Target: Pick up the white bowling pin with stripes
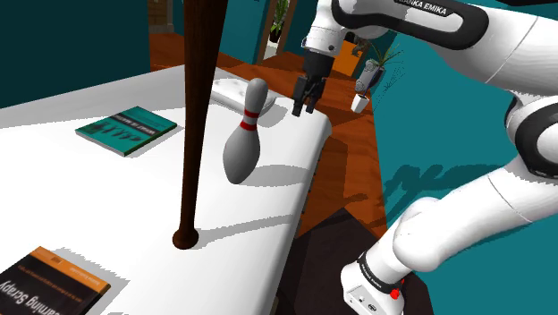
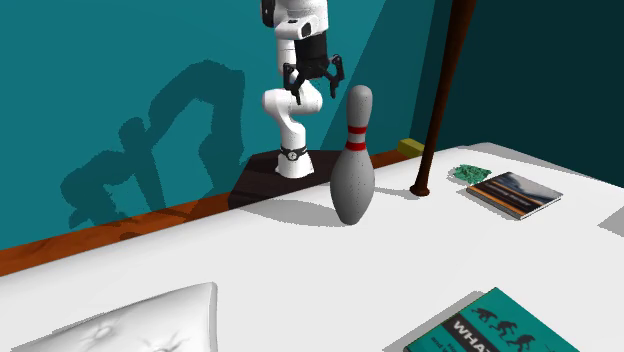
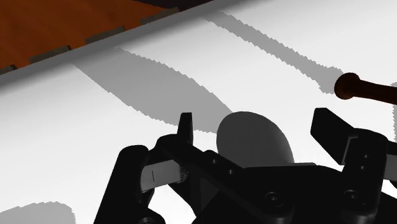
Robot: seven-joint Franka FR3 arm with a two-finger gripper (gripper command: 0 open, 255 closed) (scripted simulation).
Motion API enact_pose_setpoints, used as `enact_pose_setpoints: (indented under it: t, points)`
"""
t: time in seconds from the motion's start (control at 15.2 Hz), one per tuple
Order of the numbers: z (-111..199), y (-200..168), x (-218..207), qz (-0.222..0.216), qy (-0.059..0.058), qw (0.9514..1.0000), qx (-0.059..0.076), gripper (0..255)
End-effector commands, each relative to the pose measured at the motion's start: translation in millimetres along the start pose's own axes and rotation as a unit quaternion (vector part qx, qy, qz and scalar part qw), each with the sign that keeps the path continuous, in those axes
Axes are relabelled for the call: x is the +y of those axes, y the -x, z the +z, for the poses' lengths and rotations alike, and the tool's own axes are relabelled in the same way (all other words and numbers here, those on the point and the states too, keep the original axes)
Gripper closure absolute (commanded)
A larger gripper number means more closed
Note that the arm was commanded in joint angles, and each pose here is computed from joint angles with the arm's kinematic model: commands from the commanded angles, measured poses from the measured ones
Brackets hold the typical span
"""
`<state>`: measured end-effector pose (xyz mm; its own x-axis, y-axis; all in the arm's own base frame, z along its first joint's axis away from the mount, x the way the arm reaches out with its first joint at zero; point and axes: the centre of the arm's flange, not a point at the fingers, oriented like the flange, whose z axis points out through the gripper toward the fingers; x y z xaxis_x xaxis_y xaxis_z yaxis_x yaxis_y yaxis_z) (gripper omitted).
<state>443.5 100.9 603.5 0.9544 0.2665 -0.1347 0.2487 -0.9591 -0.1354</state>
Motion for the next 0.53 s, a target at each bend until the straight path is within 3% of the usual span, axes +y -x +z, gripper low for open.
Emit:
enact_pose_setpoints:
  t: [0.0, 0.46]
  points:
    - [-10.9, -18.1, -11.7, -0.021, 0.001, 0.9998, -0.001, 0]
    - [-52.4, -86.5, -59.6, -0.092, 0.003, 0.9957, -0.003, 0]
